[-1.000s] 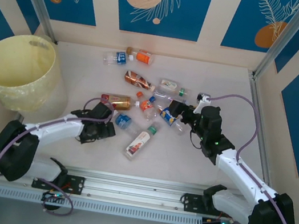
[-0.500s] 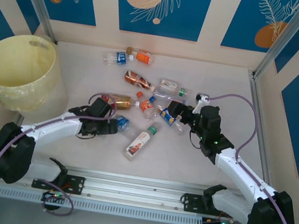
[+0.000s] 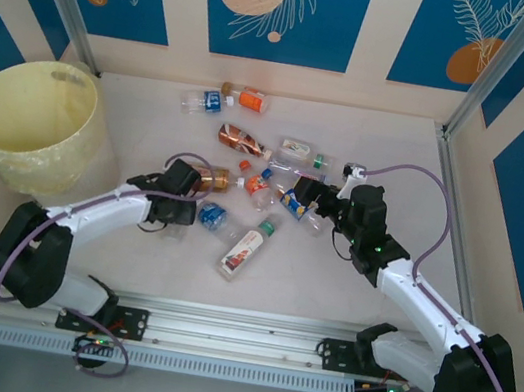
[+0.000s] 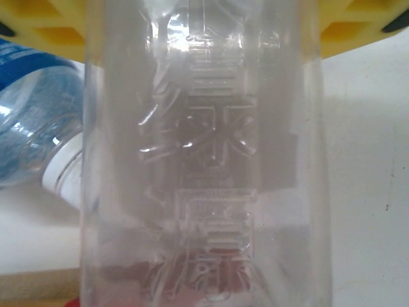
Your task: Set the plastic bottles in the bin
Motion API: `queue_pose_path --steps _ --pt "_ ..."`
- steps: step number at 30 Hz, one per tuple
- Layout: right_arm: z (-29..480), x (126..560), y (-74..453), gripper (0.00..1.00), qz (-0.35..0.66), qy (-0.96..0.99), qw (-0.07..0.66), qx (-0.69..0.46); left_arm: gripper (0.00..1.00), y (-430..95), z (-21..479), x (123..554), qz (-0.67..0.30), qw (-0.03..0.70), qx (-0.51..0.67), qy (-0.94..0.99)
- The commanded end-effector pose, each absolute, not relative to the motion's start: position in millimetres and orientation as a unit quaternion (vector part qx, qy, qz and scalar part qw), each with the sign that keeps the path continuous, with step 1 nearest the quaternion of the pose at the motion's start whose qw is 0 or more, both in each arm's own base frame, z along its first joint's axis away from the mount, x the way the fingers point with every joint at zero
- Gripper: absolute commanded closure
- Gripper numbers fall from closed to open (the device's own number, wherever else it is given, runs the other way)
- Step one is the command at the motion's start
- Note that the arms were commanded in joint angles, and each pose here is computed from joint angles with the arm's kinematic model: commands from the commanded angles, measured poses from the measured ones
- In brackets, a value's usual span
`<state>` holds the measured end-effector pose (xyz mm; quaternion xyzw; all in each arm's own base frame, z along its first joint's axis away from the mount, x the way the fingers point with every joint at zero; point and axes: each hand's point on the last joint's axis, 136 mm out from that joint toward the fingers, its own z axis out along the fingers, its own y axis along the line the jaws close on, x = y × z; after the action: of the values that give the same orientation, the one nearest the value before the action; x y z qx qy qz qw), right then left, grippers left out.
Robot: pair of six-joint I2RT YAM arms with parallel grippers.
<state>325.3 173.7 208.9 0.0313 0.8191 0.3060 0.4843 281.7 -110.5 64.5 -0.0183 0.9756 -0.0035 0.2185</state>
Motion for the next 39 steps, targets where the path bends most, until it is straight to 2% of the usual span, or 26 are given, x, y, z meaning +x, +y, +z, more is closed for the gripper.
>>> queue_pose_path --steps 1,3,5,6,8,10,11,13,14,20,30,34,39 --pt "211 326 176 0.0 0.311 0.815 0.488 0.03 0.57 -111 85 280 -0.017 0.227 -0.02 0.974" --pt "210 327 176 0.0 0.311 0.815 0.489 0.029 0.69 -107 95 277 -0.014 0.232 -0.022 0.972" --pt "211 329 178 0.0 0.312 0.814 0.489 0.027 0.92 -101 109 277 -0.004 0.245 -0.031 0.969" --pt "210 329 179 0.0 0.312 0.815 0.487 0.025 0.93 -98 117 278 0.0 0.254 -0.035 0.967" --pt "212 331 181 0.0 0.313 0.815 0.487 0.022 0.84 -96 134 281 -0.001 0.273 -0.036 0.961" --pt "212 332 182 0.01 0.314 0.815 0.486 0.02 0.83 -98 152 284 -0.009 0.286 -0.03 0.958" --pt "213 333 183 0.0 0.314 0.815 0.487 0.018 0.85 -99 163 286 -0.012 0.294 -0.028 0.955" --pt "214 333 183 0.0 0.314 0.815 0.487 0.016 0.98 -93 188 289 0.002 0.31 -0.036 0.95" --pt "214 333 183 0.0 0.313 0.814 0.488 0.015 1.0 -87 204 291 0.014 0.324 -0.046 0.945" --pt "214 336 182 0.0 0.309 0.812 0.495 0.017 1.0 -82 308 304 -0.018 0.456 -0.061 0.888" --pt "217 340 190 0.0 0.32 0.811 0.491 0.007 1.0 -4 456 308 0.139 0.612 -0.171 0.76" --pt "217 339 189 0.0 0.32 0.81 0.491 0.008 1.0 37 465 308 0.157 0.616 -0.246 0.731" --pt "217 336 187 0.0 0.317 0.81 0.493 0.008 1.0 78 439 325 0.132 0.57 -0.322 0.745"
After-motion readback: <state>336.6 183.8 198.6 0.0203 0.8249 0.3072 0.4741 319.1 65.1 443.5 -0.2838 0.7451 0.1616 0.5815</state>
